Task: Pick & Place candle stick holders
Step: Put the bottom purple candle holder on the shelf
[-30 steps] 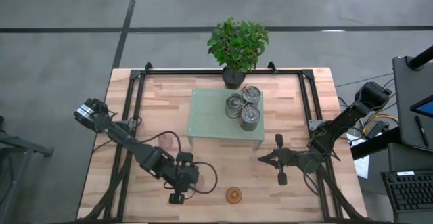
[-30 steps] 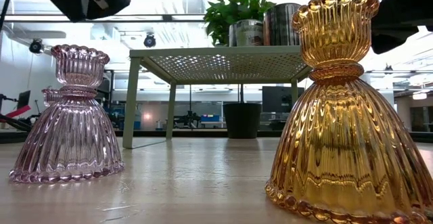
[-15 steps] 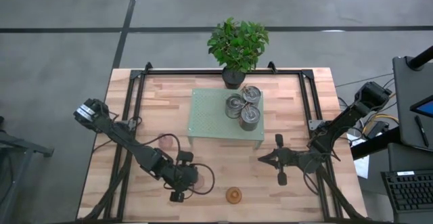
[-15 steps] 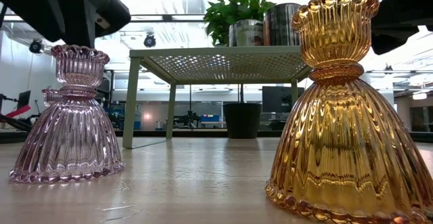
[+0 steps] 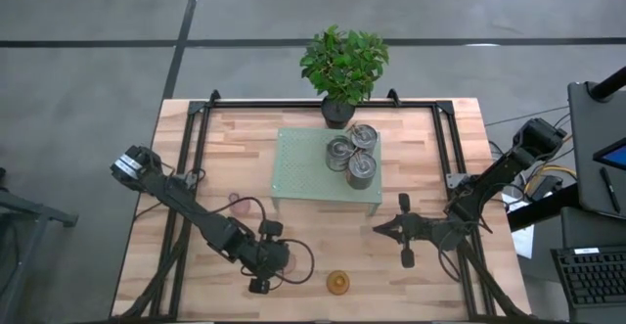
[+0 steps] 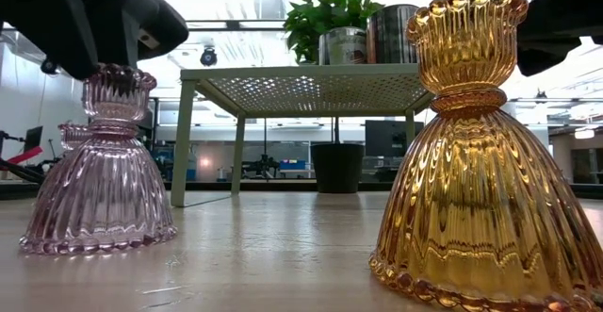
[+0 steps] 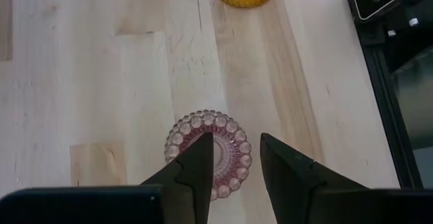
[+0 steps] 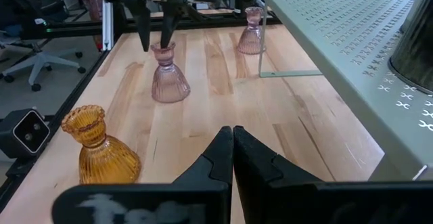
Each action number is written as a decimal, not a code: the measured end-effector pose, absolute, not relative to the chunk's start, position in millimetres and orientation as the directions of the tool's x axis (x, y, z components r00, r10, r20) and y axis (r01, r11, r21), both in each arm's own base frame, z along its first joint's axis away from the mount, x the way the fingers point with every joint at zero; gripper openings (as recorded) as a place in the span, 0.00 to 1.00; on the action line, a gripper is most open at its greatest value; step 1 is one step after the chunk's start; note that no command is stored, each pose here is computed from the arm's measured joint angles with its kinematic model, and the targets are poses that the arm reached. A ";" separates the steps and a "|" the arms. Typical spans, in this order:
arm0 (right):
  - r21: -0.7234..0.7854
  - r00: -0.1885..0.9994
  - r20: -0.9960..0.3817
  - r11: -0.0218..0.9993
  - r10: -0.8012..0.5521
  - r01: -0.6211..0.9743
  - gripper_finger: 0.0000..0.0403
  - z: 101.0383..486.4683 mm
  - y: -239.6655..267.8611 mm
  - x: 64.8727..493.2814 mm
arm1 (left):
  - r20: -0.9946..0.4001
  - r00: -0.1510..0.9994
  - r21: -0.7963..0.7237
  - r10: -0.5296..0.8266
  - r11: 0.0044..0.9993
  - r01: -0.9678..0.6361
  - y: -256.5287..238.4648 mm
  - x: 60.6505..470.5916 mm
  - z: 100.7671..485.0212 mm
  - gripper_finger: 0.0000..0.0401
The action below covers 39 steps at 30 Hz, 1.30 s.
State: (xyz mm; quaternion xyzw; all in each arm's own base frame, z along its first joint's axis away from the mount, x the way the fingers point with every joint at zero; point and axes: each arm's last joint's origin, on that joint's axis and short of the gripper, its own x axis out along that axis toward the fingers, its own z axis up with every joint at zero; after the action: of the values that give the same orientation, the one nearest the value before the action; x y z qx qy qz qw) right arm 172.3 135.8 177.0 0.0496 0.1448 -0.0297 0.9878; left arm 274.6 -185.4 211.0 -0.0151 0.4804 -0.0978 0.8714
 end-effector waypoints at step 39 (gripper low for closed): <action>0.086 0.956 -0.289 0.994 -0.044 0.071 0.02 177.0 135.8 172.2 | -0.817 0.553 -0.080 -0.161 0.983 0.168 -185.3 285.9 234.0 0.00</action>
State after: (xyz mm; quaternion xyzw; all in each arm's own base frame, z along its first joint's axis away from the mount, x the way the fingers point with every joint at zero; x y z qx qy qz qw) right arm 172.2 135.8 177.0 0.0480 0.1451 -0.0291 0.9878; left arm 285.9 -185.3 234.0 0.0038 0.4632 -0.0934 0.8813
